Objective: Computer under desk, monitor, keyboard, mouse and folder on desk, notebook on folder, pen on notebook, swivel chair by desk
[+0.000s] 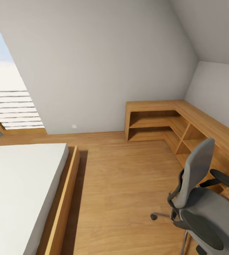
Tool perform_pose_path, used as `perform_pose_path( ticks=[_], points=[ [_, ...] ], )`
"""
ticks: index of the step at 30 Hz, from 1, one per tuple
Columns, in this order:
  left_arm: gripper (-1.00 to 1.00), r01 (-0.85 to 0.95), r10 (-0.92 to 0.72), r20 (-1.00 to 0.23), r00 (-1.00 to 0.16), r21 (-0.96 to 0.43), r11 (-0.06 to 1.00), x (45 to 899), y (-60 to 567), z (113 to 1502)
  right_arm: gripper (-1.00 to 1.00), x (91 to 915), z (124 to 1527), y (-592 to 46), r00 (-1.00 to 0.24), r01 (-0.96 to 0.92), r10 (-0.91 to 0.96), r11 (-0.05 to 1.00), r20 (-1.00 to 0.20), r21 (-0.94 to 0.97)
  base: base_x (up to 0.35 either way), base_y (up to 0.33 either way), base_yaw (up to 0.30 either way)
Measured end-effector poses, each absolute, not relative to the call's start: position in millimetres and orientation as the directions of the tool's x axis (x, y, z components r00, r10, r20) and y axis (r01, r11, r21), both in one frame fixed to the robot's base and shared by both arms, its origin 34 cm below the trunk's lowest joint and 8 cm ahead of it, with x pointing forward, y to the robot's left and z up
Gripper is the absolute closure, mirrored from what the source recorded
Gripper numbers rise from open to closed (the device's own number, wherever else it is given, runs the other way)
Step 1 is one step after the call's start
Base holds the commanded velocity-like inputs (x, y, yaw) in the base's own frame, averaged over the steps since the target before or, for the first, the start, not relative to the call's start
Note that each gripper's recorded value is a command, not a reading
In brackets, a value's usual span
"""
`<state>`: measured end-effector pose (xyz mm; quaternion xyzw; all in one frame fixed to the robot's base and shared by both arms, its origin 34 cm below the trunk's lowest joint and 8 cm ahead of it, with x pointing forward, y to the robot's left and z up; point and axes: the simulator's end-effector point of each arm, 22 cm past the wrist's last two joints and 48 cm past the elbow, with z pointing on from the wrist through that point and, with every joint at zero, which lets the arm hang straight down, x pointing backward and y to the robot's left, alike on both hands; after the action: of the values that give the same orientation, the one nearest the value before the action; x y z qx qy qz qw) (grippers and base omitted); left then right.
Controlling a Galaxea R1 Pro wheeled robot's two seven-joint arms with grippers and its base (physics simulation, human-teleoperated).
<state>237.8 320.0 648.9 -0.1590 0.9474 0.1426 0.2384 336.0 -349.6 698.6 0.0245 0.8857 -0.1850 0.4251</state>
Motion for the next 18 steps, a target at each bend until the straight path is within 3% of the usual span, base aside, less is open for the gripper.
perform_pose_path(
  ticks=[18],
  points=[
    [-1.0,-0.369,-0.233,-0.497,-0.836,0.194,0.909,238,320,649,-1.0,337,694,-337,-0.642,0.157,-0.11,0.95,-0.759,-0.271,0.33,0.0,0.0]
  ],
)
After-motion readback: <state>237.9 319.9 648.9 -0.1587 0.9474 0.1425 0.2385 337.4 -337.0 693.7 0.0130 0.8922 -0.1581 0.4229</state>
